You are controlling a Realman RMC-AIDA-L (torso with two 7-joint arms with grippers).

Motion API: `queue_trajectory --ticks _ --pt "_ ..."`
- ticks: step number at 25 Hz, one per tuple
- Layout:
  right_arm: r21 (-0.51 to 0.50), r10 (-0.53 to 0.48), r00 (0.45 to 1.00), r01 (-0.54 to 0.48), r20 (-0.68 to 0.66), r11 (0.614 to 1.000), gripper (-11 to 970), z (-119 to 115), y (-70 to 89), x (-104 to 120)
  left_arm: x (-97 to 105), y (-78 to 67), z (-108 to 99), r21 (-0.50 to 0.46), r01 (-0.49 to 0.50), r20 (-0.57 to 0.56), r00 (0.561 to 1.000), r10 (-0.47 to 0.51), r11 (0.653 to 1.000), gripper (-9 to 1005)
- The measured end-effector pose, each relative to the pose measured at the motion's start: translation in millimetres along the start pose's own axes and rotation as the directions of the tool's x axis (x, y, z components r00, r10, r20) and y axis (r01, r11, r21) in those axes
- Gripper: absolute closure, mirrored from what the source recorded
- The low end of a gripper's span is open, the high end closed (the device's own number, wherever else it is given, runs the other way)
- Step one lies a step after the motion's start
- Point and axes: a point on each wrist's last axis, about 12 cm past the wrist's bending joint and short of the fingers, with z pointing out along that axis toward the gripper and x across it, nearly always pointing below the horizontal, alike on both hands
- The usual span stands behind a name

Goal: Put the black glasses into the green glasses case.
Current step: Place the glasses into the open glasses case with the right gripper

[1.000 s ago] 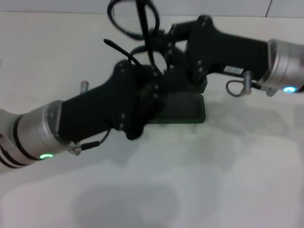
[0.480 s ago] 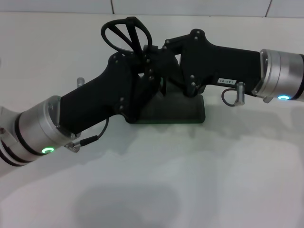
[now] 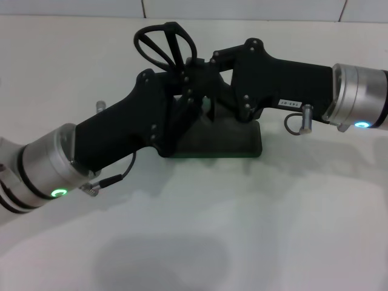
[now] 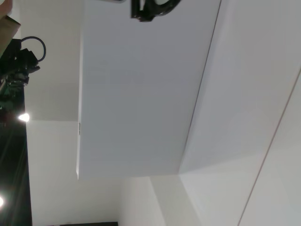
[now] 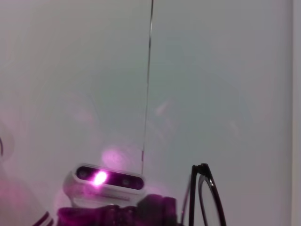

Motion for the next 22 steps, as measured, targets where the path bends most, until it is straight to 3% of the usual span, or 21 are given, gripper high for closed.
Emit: queue_trajectory --ticks 4,7,12,14,18,19,22 --pt "0.011 0.015 1.0 -0.015 -0.005 1.0 905 -3 -2.1 0 -1 -1.6 -9 -0.004 -0.002 -0.02 1.0 0.002 1.0 959" --pt "0.012 0.015 1.0 -0.015 -0.012 1.0 905 -3 -3.5 -1 -10 -4.1 -34 -0.015 -0.012 -0.07 0.997 0.011 1.0 959" --pt "-0.115 -0.019 0.964 -0.012 -0.265 0.993 905 13 -7.1 -7 -24 -12.1 -61 0.041 -0.012 -0.155 0.988 0.018 0.999 959" --pt "-0.143 -0.072 0.907 0.013 -0.415 0.99 905 23 -6.5 -8 -27 -15.2 -69 0.06 0.004 -0.192 0.981 0.008 0.998 959" --pt "-0.169 -0.193 0.736 0.108 -0.649 0.98 905 43 -5.1 -14 -28 -18.0 -74 0.053 0.012 -0.205 0.979 -0.001 0.999 959" --pt "-0.169 -0.193 0.736 0.108 -0.649 0.98 905 43 -5.1 -14 -27 -18.9 -75 0.049 0.013 -0.204 0.979 -0.003 0.999 959" --pt "-0.194 -0.283 0.581 0.212 -0.763 0.958 905 59 -5.5 -19 -24 -21.1 -75 0.036 0.012 -0.197 0.98 -0.005 0.999 959"
